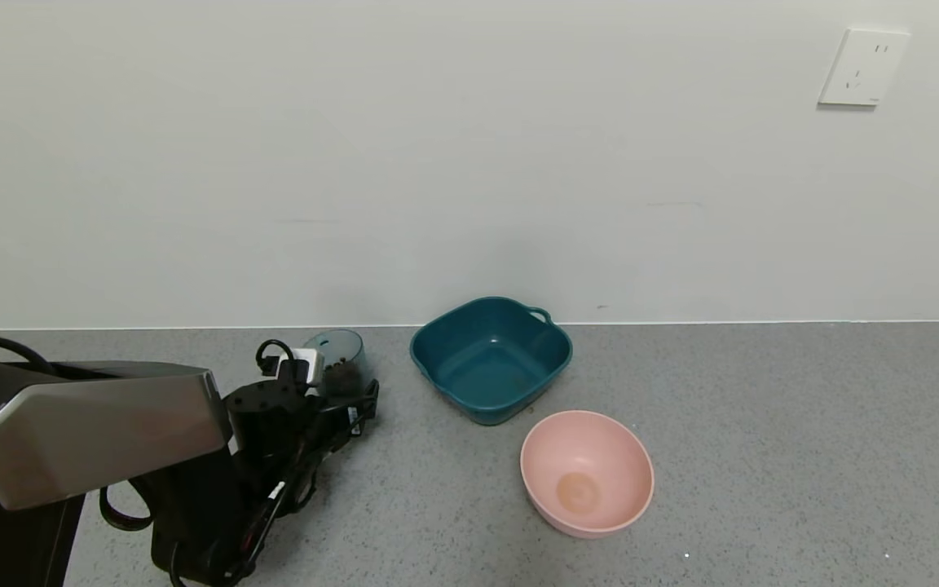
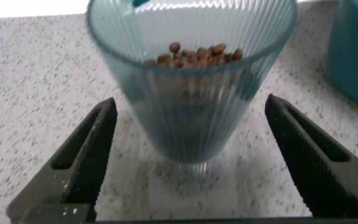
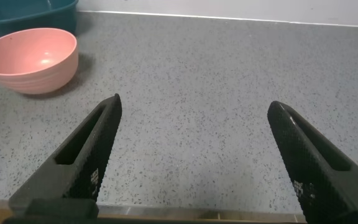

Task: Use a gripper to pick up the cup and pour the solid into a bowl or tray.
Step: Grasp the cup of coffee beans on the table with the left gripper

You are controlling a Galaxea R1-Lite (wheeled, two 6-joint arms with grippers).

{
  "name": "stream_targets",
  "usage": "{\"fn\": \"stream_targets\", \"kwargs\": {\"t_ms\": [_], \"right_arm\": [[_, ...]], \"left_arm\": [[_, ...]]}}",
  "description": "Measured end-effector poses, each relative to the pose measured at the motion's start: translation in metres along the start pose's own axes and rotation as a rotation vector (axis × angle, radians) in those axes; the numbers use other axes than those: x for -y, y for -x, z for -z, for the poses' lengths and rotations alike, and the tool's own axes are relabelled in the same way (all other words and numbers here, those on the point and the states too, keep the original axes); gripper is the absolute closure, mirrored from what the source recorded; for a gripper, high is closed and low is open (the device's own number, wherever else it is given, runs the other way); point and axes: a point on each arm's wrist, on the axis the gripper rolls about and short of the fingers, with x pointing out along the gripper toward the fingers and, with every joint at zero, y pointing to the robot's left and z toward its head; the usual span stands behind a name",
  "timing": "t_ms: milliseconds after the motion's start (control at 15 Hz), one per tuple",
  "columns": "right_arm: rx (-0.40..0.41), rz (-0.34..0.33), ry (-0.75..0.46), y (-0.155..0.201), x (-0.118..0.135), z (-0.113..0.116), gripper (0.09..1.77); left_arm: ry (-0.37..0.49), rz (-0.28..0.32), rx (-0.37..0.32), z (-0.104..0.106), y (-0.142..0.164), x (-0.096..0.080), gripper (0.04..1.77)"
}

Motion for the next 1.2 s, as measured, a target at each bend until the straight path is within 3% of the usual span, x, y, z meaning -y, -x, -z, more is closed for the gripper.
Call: {"fn": "stream_targets", "kwargs": {"t_ms": [1067,1200], "right_arm": [[0.0,0.001,0.0,0.0,0.0,0.0,0.15],[0.0,0.0,0.0,0.0,0.0,0.0,0.15]], "left_arm": [[0.052,-0.043,0.075,0.004,-0.036,0.008,0.09],[0.051,-0.041,0.075,0.004,-0.036,0.008,0.37]]}}
